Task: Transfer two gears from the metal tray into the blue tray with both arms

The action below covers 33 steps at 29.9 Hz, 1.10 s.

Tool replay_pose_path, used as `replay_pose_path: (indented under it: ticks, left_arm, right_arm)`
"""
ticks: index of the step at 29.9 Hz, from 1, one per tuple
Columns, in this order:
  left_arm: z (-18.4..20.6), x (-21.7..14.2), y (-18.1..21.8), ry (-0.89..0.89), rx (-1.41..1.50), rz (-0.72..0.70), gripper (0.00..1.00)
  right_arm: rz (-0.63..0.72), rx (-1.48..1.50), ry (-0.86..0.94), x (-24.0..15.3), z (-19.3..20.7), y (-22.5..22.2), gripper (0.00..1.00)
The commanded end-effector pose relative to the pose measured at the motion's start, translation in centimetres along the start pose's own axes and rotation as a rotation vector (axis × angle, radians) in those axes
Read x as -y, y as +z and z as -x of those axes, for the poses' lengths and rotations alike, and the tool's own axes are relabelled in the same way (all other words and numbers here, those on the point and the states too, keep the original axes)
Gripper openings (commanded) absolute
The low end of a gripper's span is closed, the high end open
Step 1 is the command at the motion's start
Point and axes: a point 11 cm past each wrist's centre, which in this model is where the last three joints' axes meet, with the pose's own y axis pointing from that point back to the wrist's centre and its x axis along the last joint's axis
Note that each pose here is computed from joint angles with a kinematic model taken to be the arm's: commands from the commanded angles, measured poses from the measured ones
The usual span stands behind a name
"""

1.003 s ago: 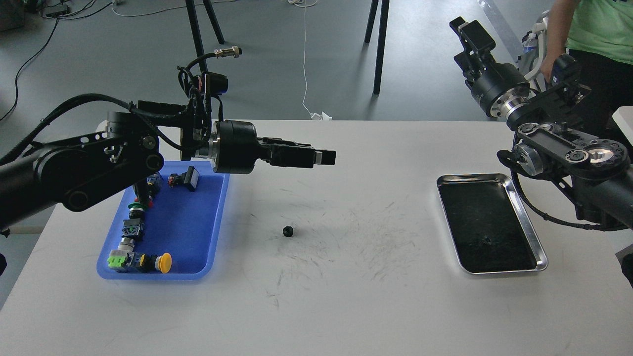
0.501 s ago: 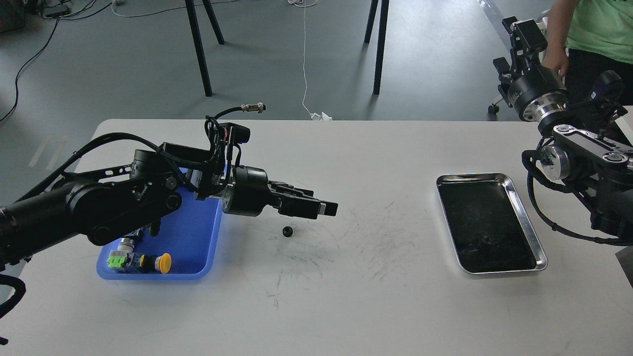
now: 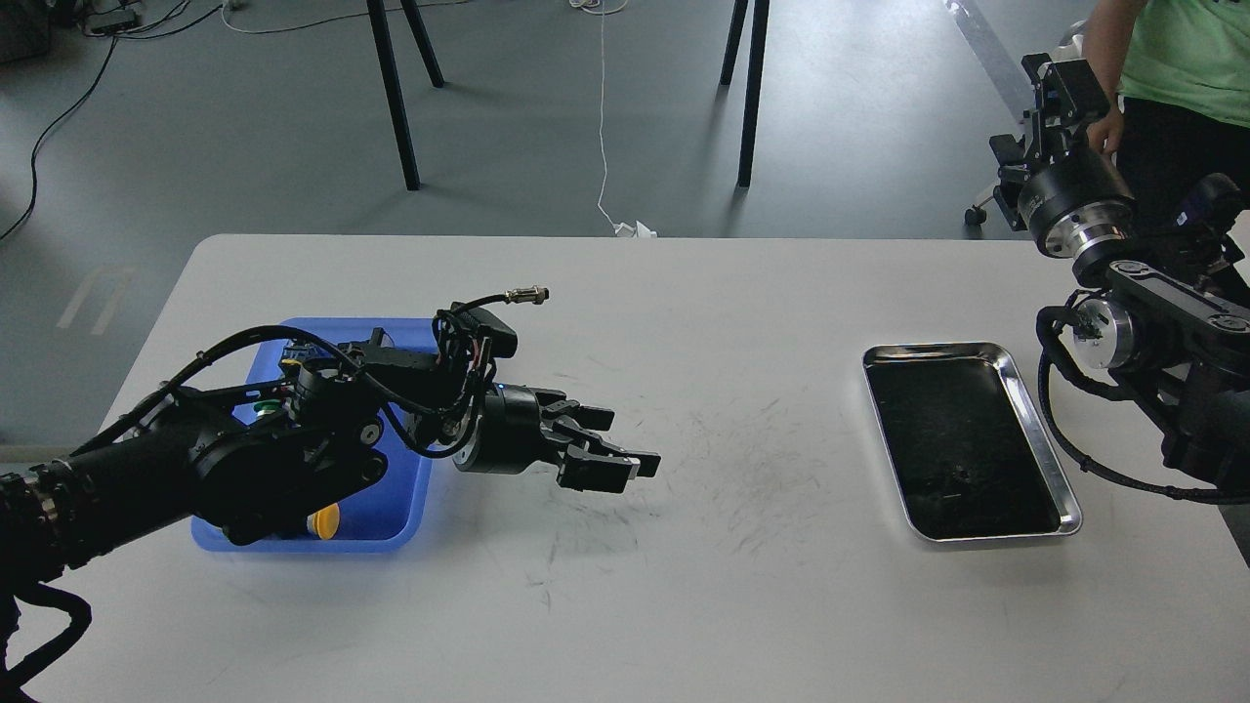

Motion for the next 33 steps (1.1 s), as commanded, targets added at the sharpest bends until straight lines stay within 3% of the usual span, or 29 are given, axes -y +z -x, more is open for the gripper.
replay_pose_path:
  ticks: [1, 17, 24, 26, 33]
  left_arm:
    - [0.6, 0.6, -0.1, -0.002, 0.041, -0.009, 0.98]
    - [1.3, 0.2, -3.1, 0.042, 0.093, -0.107, 0.96]
    - [2.4, -0.1, -4.1, 0.04, 0.097, -0.135, 0.85]
    - [2.7, -0.1, -4.2, 0.017, 0.124, -0.143, 0.76]
    - [3.9, -0.3, -4.4, -0.025, 0.143, -0.149, 0.76]
  right_arm:
    - [0.001, 0.008, -0.006, -0.1, 0.0, 0.1, 0.95]
    - [0.046, 0.037, -0.013, -1.4, -0.3, 2.3, 0.95]
    - [0.057, 0.04, -0.015, -1.7, -0.3, 2.8, 0.95]
    - [0.059, 0.04, -0.016, -1.6, -0.2, 2.9, 0.95]
    - [0.058, 0.045, -0.021, -1.6, 0.2, 2.9, 0.95]
